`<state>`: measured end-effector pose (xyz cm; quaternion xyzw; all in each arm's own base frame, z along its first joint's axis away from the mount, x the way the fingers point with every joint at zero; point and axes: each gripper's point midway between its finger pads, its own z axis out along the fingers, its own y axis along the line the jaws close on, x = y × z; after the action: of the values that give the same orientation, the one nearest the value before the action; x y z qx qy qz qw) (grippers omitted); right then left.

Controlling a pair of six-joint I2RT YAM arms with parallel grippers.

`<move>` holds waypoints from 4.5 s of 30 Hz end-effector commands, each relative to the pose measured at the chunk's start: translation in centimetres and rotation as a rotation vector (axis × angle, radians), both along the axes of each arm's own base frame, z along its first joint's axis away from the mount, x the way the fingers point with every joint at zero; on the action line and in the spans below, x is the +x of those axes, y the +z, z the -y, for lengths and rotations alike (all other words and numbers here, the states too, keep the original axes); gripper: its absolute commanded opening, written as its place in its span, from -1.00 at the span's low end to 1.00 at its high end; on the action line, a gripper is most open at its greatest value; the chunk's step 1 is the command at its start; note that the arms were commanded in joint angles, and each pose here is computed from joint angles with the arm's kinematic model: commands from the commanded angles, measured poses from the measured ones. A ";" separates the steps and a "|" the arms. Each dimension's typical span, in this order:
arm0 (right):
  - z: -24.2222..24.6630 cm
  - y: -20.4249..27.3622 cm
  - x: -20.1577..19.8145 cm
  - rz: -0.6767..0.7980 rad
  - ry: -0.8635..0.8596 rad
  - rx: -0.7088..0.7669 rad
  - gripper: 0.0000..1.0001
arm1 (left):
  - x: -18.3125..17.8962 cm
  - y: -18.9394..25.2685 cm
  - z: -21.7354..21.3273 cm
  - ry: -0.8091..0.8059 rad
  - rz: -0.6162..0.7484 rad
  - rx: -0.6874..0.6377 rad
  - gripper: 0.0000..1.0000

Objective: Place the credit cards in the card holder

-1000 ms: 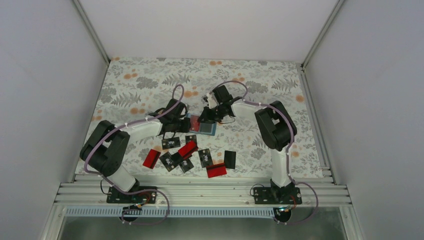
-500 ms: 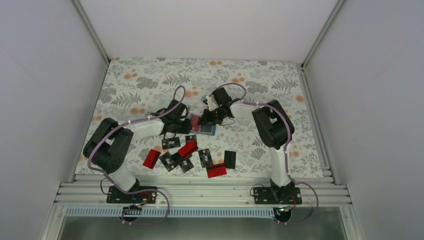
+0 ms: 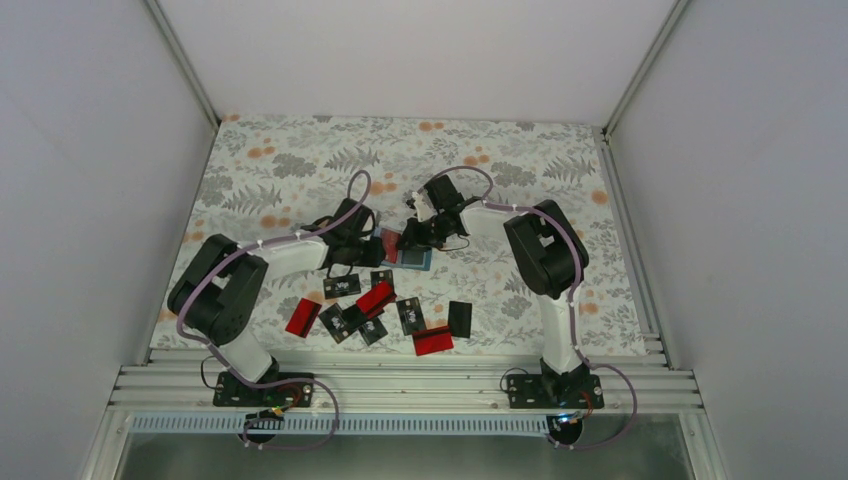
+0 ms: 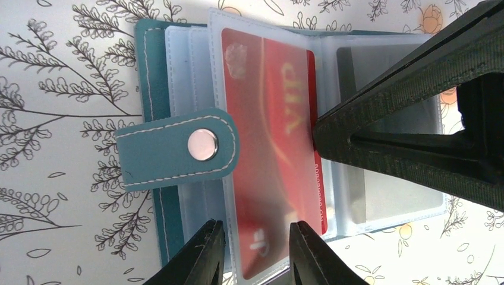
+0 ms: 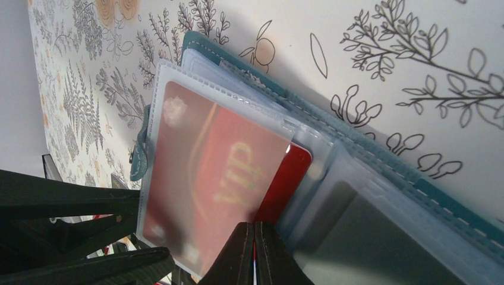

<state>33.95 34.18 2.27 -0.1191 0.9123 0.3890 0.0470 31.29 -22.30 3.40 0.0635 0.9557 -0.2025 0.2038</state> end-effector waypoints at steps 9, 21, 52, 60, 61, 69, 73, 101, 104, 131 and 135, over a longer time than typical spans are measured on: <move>0.2 -0.7 -0.6 -0.001 0.010 -0.024 -0.91 | 1.3 1.4 1.4 -0.006 0.034 -0.069 -0.67; 1.3 3.9 -0.1 0.065 -0.030 -0.018 -0.88 | 1.9 2.0 1.8 -0.019 0.044 -0.034 -0.76; 11.2 11.0 -2.9 0.202 -0.245 -0.048 -0.56 | -0.9 5.6 14.1 -0.308 0.000 -0.307 -0.12; 12.1 10.7 -4.6 0.182 -0.260 -0.060 -0.54 | -1.2 7.6 13.6 -0.301 0.045 -0.349 -0.11; 12.1 10.3 -5.0 0.168 -0.254 -0.055 -0.54 | -0.8 8.1 12.9 -0.278 0.070 -0.328 -0.11; 9.6 8.2 -10.2 0.090 -0.088 0.010 -0.47 | -1.6 8.4 4.8 -0.134 0.152 -0.022 -0.01; 9.3 6.9 -13.6 0.047 -0.030 -0.020 -0.41 | -4.6 8.1 3.7 -0.207 0.139 -0.015 0.00; 13.1 1.1 -27.3 -0.434 -0.308 0.018 0.14 | -15.9 1.0 15.2 -0.702 -0.053 -0.163 -0.17; 13.1 0.7 -27.2 -0.435 -0.327 0.013 0.16 | -16.3 0.0 15.3 -0.711 -0.077 -0.152 -0.18; 12.1 0.1 -26.0 -0.428 -0.392 0.102 0.14 | -21.2 0.6 16.6 -0.829 -0.157 -0.283 -0.18; 12.1 0.0 -26.1 -0.431 -0.387 0.100 0.13 | -21.7 1.4 16.8 -0.845 -0.169 -0.323 -0.18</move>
<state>7.17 21.69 2.01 0.1424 0.8906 0.4233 -0.0855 11.70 -38.29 2.94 0.3837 0.8447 -0.3693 0.0530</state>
